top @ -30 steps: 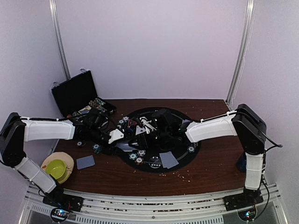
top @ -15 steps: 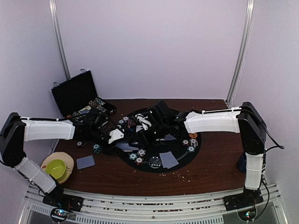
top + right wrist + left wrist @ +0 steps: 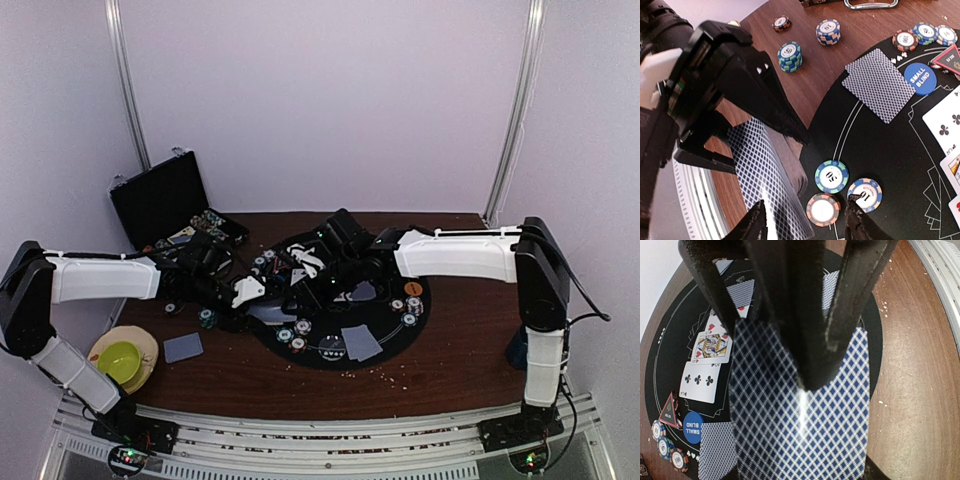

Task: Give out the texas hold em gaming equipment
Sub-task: Pick up the poker card from the face-down deck piles.

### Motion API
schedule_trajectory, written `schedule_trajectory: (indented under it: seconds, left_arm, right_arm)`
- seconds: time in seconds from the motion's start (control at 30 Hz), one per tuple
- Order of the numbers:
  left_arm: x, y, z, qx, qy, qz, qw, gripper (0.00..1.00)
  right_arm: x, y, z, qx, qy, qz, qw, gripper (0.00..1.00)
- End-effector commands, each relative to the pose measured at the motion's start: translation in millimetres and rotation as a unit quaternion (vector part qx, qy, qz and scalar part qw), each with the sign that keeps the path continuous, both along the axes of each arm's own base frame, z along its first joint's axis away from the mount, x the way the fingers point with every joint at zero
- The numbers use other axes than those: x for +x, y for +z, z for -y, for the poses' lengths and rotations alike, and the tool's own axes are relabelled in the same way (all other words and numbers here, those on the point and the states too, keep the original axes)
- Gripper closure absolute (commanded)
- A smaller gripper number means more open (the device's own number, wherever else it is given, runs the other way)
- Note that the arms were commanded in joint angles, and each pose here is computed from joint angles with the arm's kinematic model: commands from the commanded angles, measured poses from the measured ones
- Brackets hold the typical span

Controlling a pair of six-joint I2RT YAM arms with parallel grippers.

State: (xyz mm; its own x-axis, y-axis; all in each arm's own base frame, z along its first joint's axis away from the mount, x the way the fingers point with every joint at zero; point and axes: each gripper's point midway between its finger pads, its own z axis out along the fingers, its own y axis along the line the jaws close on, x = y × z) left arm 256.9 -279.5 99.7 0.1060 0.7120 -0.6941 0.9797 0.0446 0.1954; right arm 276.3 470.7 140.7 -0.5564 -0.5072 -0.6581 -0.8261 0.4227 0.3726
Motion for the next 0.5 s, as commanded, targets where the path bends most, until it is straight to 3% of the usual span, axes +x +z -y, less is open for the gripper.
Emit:
schedule_trajectory:
  seconds: [0.0,0.47]
  left_arm:
    - [2.6,6.6,6.1,-0.015,-0.01,0.011,1.0,0.47]
    - [3.3,5.6,5.9,-0.013,-0.009,0.01,1.0,0.47]
  right_arm:
    - [0.6,13.0,3.4,-0.001,0.008,0.007,1.0,0.47]
    - [2.1,19.7,-2.0,0.005,0.015,0.008,1.0,0.57]
